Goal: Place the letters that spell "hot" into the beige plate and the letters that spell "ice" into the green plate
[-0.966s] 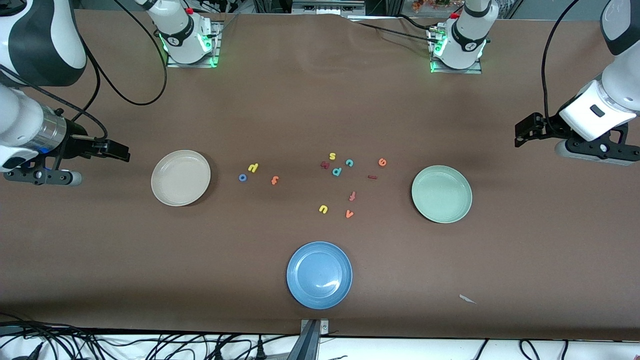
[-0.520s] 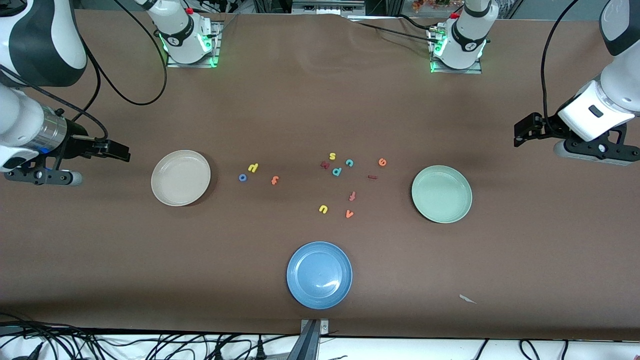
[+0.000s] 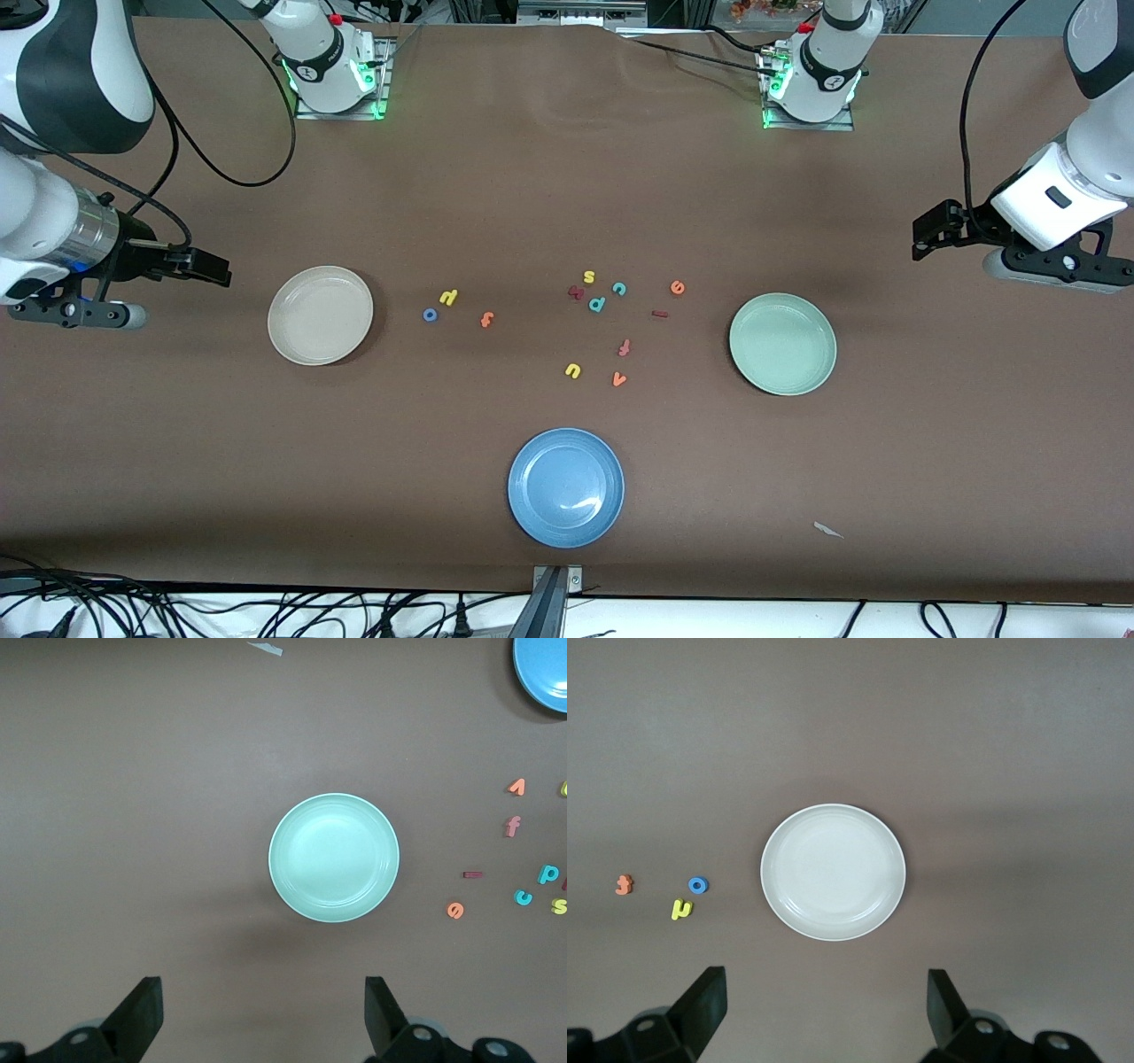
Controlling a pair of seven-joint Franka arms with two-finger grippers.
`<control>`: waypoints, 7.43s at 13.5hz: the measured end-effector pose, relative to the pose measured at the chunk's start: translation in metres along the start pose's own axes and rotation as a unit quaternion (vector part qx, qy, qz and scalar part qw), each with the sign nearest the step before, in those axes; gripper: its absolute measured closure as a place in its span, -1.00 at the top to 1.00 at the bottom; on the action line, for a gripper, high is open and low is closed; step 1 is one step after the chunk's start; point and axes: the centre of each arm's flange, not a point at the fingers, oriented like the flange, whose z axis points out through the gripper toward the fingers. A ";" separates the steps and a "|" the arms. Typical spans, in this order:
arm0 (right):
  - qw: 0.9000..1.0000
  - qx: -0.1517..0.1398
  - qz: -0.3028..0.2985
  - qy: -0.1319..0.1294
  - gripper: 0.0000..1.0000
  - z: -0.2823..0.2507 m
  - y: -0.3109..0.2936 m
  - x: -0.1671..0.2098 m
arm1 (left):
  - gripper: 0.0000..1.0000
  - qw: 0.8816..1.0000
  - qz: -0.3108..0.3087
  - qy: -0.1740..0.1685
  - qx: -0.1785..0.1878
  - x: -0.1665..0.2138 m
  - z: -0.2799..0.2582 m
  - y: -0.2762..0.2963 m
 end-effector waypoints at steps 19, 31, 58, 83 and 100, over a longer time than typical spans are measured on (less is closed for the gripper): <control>0.992 -0.002 0.125 -0.003 0.99 0.041 -0.103 -0.001 | 1.00 0.983 0.174 -0.060 -0.022 0.035 0.126 0.187; 0.966 -0.005 0.259 -0.023 0.88 0.263 -0.200 -0.012 | 1.00 0.884 0.455 -0.067 -0.078 0.033 0.269 0.304; 0.965 0.025 0.262 0.006 0.01 0.344 -0.209 -0.050 | -0.33 0.778 0.627 -0.020 -0.017 -0.006 0.395 0.314; 0.986 -0.056 0.153 -0.024 -0.44 0.243 -0.063 -0.005 | 0.22 0.824 0.561 -0.076 0.012 0.050 0.340 0.139; 0.992 -0.003 0.127 -0.024 0.99 0.258 -0.155 -0.032 | 0.88 0.935 0.350 -0.048 -0.034 -0.059 0.382 0.282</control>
